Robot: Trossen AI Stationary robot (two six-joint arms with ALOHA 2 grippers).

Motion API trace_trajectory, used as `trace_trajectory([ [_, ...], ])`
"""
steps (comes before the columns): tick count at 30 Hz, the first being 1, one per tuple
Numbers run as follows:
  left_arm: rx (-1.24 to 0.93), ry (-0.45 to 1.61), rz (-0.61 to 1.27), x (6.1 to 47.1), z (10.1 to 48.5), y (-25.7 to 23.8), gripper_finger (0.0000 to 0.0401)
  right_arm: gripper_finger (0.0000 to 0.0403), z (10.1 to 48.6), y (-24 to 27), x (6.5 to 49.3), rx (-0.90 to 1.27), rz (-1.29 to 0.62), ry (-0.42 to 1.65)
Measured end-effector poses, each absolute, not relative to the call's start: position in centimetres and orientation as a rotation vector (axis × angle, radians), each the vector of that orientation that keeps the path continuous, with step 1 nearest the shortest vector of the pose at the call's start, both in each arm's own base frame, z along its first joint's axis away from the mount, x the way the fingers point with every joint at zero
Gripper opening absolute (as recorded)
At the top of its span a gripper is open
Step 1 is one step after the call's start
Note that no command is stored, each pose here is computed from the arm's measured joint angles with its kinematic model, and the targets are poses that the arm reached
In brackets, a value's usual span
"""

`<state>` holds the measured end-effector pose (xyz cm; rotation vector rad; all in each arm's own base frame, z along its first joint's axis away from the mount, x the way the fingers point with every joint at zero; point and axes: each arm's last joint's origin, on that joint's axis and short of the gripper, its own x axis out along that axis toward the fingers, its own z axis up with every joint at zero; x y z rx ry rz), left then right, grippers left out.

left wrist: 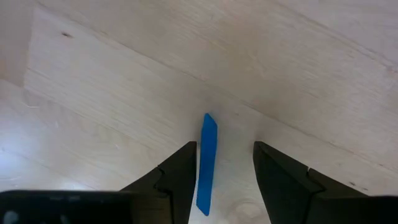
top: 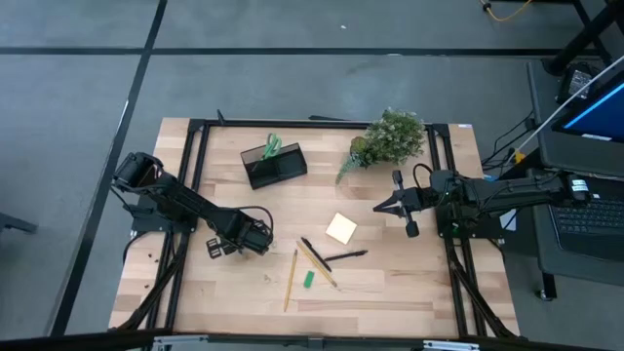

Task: Pick and place office supplies into organizer
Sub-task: Put the dark blue eraser into the desk organizer

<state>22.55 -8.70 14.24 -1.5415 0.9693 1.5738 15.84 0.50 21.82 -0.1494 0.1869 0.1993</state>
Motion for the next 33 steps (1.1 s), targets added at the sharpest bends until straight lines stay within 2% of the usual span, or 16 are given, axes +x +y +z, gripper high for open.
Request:
trace_trajectory([
  [7, -1.541, 0.98, 1.571, 22.5, 14.2, -8.7, 0.0141, 0.0017, 21.8, 0.5, 15.8, -0.149, 0.199, 0.187],
  [22, -1.528, 1.064, 1.546, 22.0, 14.3, -9.9, 0.0027, 0.0017, 21.8, 0.5, 15.8, -0.149, 0.199, 0.187],
  [33, -1.46, 1.035, 1.526, 21.8, 14.3, -9.9, 0.0014, 0.0017, 21.8, 0.5, 15.8, -0.149, 0.199, 0.187],
])
